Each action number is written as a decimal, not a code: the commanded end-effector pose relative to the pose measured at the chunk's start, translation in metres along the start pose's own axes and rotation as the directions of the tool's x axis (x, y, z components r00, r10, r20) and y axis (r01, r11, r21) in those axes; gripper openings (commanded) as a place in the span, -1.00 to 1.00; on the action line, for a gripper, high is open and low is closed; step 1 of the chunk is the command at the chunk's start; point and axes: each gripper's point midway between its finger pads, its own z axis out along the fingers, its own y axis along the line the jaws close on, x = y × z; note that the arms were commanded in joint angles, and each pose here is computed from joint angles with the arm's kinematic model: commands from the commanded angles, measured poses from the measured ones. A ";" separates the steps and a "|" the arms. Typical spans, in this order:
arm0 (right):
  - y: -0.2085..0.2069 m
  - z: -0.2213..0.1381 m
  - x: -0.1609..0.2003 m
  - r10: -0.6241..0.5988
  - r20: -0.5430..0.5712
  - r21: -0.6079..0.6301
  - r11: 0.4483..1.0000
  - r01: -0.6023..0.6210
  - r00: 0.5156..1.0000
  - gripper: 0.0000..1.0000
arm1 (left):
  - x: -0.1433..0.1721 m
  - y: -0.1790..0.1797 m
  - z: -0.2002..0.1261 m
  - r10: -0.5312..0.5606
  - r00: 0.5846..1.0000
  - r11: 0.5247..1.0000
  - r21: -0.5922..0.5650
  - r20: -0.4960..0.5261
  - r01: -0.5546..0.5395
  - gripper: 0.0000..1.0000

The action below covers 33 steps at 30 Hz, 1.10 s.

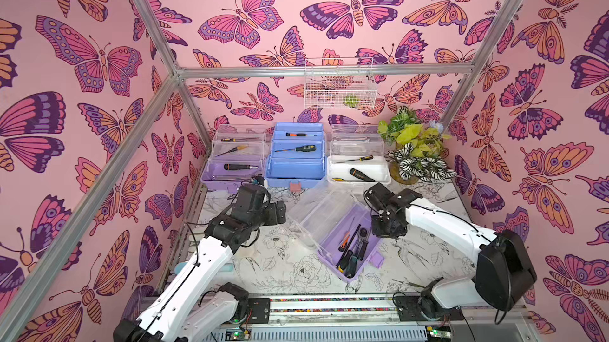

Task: Close toolboxes
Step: Adjust the toolbox at the center of the board.

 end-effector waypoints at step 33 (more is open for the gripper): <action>0.022 0.021 -0.051 -0.075 -0.028 -0.045 0.996 0.074 0.997 -0.76 | 0.035 0.014 0.020 -0.078 0.992 0.997 0.013 -0.095 0.080 0.81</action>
